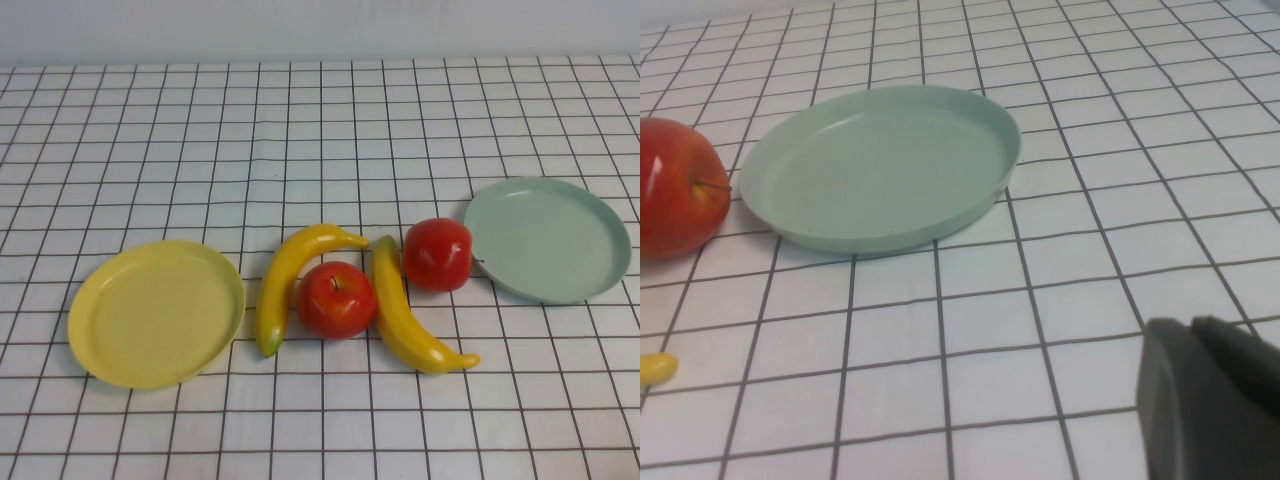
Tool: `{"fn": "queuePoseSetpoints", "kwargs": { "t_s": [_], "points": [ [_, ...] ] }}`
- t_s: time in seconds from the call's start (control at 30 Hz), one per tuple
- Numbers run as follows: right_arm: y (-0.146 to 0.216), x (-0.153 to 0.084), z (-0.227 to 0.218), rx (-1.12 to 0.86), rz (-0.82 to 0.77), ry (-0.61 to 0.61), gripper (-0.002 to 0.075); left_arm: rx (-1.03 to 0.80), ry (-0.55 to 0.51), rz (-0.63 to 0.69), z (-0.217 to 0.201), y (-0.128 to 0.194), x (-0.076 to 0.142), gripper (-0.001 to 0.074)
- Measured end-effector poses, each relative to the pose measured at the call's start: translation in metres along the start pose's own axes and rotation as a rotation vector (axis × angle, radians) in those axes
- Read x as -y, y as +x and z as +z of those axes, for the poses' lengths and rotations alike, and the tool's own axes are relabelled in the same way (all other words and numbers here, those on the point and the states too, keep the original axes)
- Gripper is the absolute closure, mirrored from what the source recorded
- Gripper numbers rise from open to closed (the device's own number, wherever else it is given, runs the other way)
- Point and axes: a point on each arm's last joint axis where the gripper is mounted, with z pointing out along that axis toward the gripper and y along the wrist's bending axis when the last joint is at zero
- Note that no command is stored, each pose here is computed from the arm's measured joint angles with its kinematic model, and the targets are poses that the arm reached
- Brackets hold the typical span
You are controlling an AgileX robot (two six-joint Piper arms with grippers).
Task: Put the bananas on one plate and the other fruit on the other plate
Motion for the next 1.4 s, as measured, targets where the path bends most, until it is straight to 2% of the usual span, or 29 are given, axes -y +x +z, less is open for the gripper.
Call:
{"fn": "queuePoseSetpoints", "kwargs": {
  "t_s": [0.33,0.4,0.5,0.67,0.73,0.83,1.1,1.2,1.27,1.4],
  "points": [
    [0.0,0.0,0.0,0.0,0.0,0.0,0.0741,0.002,-0.002,0.005,0.0,0.0,0.0,0.0738],
    [0.0,0.0,0.0,0.0,0.0,0.0,0.0741,0.022,0.005,-0.031,0.0,-0.002,0.0,0.0738],
    [0.0,0.0,0.0,0.0,0.0,0.0,0.0741,0.11,0.04,-0.242,0.0,-0.01,0.002,0.0738],
    [0.0,0.0,0.0,0.0,0.0,0.0,0.0741,0.285,0.14,-0.907,-0.004,-0.027,0.0,0.0738],
    [0.0,0.0,0.0,0.0,0.0,0.0,0.0741,0.322,0.154,-1.03,-0.005,-0.03,-0.002,0.0738],
    [0.0,0.0,0.0,0.0,0.0,0.0,0.0741,0.348,0.158,-1.095,-0.006,-0.032,-0.004,0.0738],
    [0.0,0.0,0.0,0.0,0.0,0.0,0.0741,0.379,0.149,-1.101,-0.007,-0.033,-0.006,0.0738],
    [0.0,0.0,0.0,0.0,0.0,0.0,0.0741,0.304,0.176,-0.915,-0.011,-0.041,0.0,0.0738],
    [0.0,0.0,0.0,0.0,0.0,0.0,0.0741,0.274,0.201,-0.719,-0.021,-0.058,0.004,0.0738],
    [0.0,0.0,0.0,0.0,0.0,0.0,0.0741,0.222,0.207,-0.441,-0.031,-0.096,0.003,0.0738]
  ]
}}
